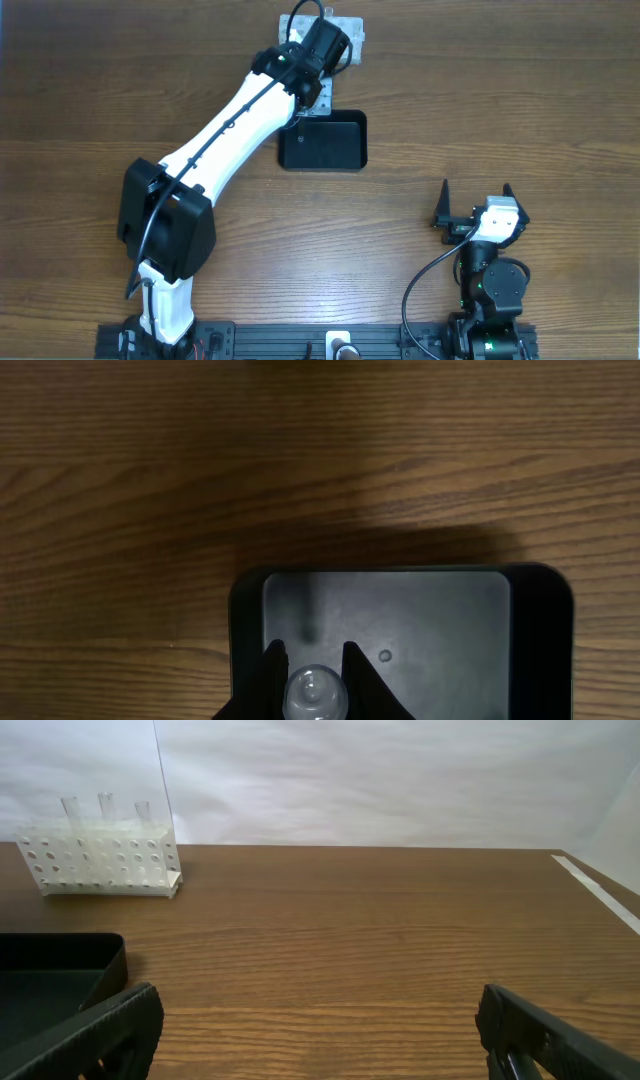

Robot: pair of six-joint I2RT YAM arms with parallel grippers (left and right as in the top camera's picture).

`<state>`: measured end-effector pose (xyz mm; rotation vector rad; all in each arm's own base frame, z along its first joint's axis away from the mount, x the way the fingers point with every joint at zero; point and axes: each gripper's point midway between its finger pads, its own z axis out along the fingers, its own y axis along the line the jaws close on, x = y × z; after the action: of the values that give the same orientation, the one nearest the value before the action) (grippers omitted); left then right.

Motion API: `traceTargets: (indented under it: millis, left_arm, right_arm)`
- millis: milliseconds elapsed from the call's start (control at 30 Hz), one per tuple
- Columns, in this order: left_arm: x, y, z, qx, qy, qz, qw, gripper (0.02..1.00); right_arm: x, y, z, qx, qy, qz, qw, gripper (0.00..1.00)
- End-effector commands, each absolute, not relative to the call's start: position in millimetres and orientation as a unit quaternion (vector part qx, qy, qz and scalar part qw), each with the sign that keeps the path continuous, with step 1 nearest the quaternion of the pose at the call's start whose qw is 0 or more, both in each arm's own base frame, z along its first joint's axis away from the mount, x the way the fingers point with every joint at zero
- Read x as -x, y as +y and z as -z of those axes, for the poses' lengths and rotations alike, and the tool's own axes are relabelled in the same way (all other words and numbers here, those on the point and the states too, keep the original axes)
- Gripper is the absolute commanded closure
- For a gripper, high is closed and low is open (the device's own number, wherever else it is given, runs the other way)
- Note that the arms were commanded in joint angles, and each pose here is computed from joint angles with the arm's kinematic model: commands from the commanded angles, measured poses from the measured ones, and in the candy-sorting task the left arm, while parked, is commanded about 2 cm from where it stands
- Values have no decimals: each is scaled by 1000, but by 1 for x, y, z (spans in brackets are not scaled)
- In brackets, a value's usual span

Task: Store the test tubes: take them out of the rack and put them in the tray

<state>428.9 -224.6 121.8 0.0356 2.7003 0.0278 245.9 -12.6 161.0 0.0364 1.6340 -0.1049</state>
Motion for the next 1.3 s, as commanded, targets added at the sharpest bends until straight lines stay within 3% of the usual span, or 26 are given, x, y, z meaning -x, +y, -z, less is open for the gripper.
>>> traceTargets:
  millis: [33,700,1300]
  left_arm:
    - [-436,-212,-109,7,977,-25,210,978]
    - [-439,-199,-60,17,987,-40,158,969]
    - [-430,-199,-53,20,992,-19,125,947]
  right_arm:
    - [-246,-10,-159,-11,730,45,682,9]
    - [-246,-10,-159,-11,730,45,682,7]
    - [-246,-10,-159,-11,730,45,682,9]
